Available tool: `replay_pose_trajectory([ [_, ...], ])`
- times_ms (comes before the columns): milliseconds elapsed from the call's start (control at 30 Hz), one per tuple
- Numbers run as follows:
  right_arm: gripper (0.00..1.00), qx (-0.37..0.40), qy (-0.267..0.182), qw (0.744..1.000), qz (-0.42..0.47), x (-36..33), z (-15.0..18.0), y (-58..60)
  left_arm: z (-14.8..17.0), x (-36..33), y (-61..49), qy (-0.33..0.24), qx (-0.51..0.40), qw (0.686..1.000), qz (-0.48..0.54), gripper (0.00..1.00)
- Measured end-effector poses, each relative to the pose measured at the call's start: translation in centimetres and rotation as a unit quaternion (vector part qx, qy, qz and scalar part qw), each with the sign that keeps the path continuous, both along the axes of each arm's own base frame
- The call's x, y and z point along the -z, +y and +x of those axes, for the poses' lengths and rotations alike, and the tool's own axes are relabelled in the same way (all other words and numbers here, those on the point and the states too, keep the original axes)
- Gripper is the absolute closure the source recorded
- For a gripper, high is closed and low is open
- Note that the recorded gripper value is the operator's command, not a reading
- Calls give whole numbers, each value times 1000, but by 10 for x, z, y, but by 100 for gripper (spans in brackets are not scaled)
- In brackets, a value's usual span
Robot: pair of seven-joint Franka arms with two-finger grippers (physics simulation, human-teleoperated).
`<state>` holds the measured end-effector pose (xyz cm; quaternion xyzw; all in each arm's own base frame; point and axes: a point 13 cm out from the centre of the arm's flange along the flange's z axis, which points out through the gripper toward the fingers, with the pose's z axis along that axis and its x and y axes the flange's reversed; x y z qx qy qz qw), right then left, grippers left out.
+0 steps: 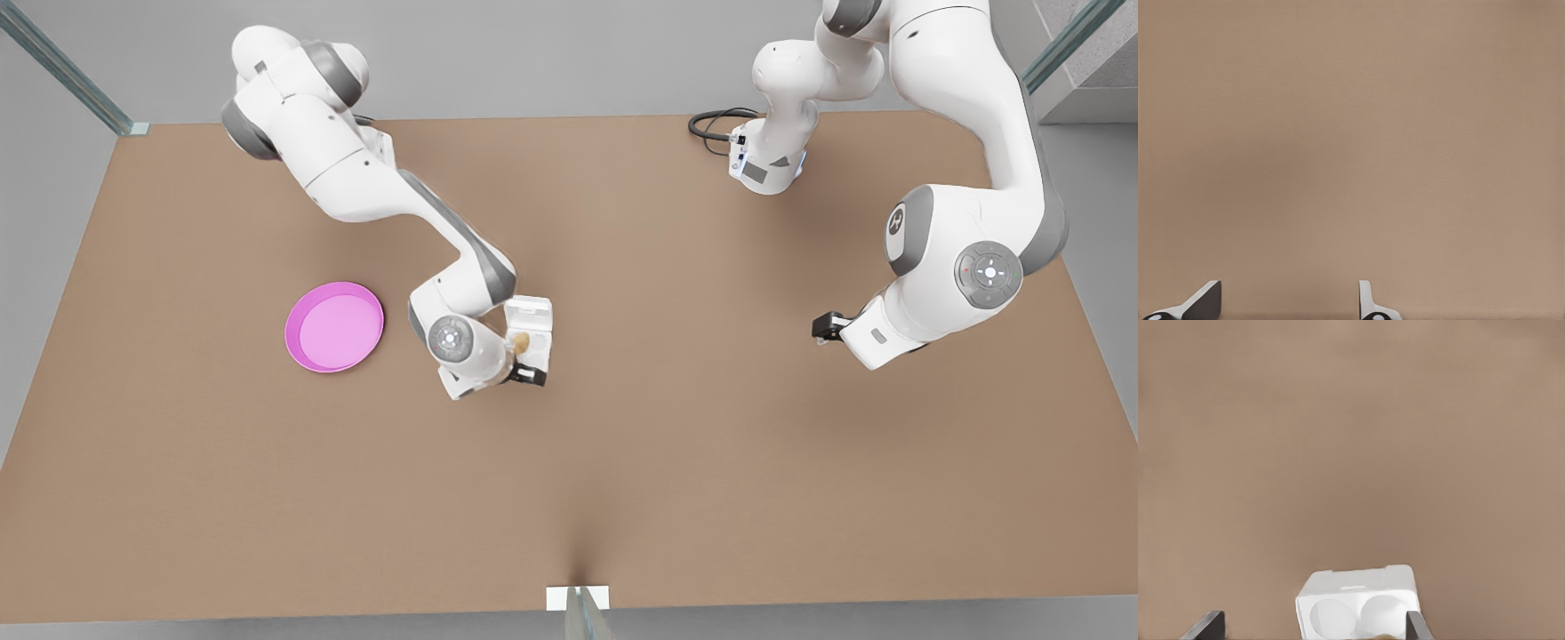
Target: Pack egg into the box and close the box lid
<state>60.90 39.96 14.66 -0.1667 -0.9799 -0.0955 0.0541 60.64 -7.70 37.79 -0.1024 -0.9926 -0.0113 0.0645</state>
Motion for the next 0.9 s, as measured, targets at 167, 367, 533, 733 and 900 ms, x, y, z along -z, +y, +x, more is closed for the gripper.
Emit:
replay_pose_trajectory([
  [167,0,113,-132,985,-8,-199,140,-230,-50,22,-142,42,115,992,18,68],
  [367,0,116,-96,984,-98,-353,47,-431,-208,125,-426,118,156,980,-28,79],
  [533,0,32,-31,993,-112,-325,-11,-394,-276,187,-537,99,58,991,-63,79],
  [733,0,-40,-39,993,-108,-326,-19,-348,-264,238,-551,61,-64,995,-53,79],
  [900,0,-62,-25,992,-103,-322,-15,-358,-250,257,-549,41,-136,989,-41,79],
])
